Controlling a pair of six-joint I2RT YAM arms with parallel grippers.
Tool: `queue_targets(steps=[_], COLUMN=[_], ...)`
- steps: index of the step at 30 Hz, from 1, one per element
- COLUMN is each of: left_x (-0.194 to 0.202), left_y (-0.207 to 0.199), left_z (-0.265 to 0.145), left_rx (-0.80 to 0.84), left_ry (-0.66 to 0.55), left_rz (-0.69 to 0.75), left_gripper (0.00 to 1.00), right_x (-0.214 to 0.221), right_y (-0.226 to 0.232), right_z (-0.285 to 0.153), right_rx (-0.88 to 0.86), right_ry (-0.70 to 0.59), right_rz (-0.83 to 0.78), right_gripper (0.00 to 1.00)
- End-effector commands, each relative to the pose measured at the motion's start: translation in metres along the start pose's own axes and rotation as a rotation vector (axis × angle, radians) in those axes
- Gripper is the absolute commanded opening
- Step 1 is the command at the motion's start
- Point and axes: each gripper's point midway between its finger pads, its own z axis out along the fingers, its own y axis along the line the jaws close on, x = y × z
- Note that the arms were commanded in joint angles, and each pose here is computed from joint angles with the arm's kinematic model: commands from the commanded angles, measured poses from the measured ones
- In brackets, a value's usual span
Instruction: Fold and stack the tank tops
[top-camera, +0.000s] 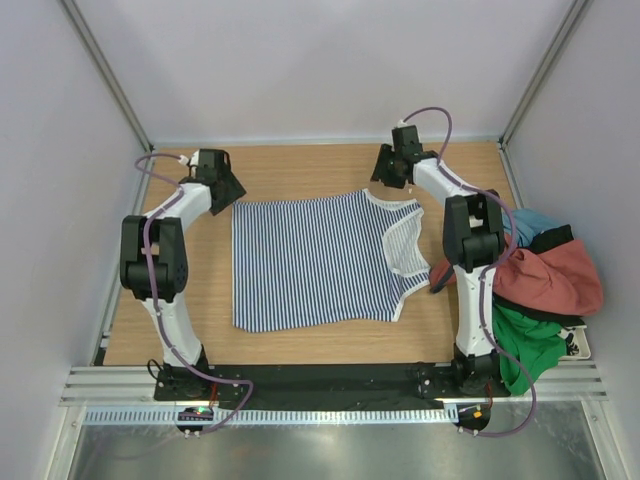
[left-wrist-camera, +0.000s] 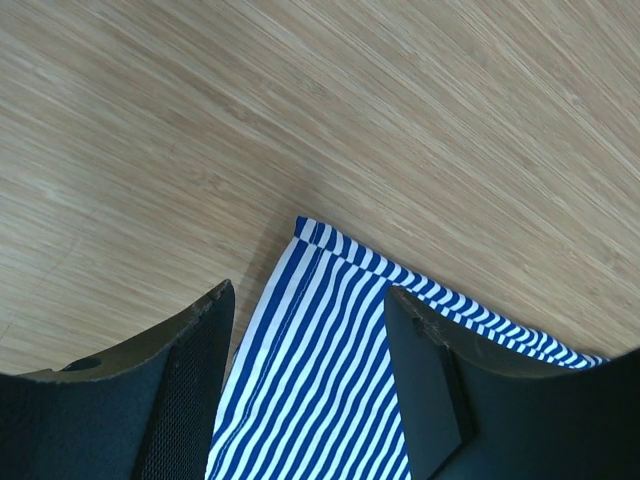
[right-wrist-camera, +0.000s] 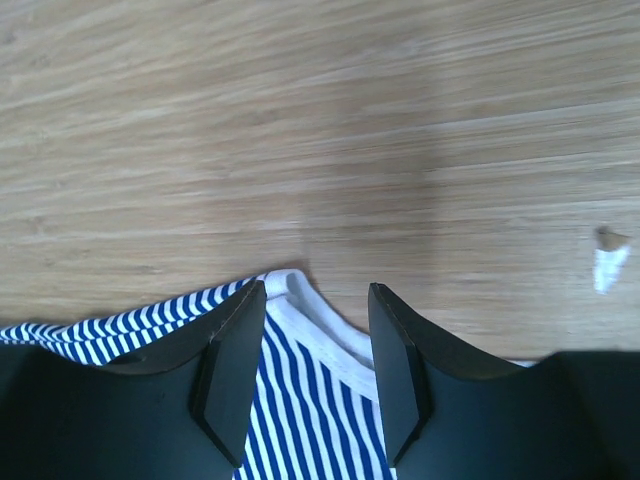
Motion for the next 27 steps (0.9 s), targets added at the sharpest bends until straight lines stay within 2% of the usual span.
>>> queue_targets(steps=[1, 14, 18, 19, 21, 22, 24, 25, 27], left_x=[-0.017, -0.016, -0.013, -0.013, -0.013, -0.013, -0.012, -0.011, -0.010], left_y=[-0.009, -0.003, -0.003, -0.002, -0.002, -0.001, -0.001, 0.000, -0.001], left_z=[-0.002, 0.003, 0.007, 0.008, 0.008, 0.009, 0.009, 0.011, 0.012], left_rx=[0.018, -0.018, -0.024, -0.026, -0.027, -0.030, -0.035, -0.038, -0.039], left_ry=[-0.036, -0.020, -0.006, -0.003, -0.001, 0.001, 0.005, 0.008, 0.015], left_rz=[0.021, 0.059, 0.067, 0.066, 0.069, 0.070, 0.073, 0.073, 0.076], left_gripper=[0.63, 0.61, 0.59, 0.59, 0.58, 0.58, 0.58, 0.57, 0.57], right_x=[-0.011, 0.017, 0.018, 0.019, 0.018, 0.021, 0.021, 0.019, 0.017], right_y=[0.034, 0.037, 0.036, 0.038, 0.039, 0.042, 0.043, 0.044, 0.043], right_z=[-0.005, 0.025, 0.027, 0.027, 0.026, 0.026, 0.024, 0.023, 0.021], right_rx=[-0.099, -0.103, -0.103, -0.109, -0.121, -0.136, -0.142, -0.142, -0.138], right_ry=[-0.007, 0.074, 0.079, 0.083, 0.084, 0.094, 0.093, 0.088, 0.076], right_rz=[-0.050, -0.068, -0.071, -0.070, -0.069, -0.070, -0.072, -0.072, -0.075], right_gripper=[0.51, 0.50, 0.46, 0.39, 0.35, 0.24, 0.16, 0.08, 0.04])
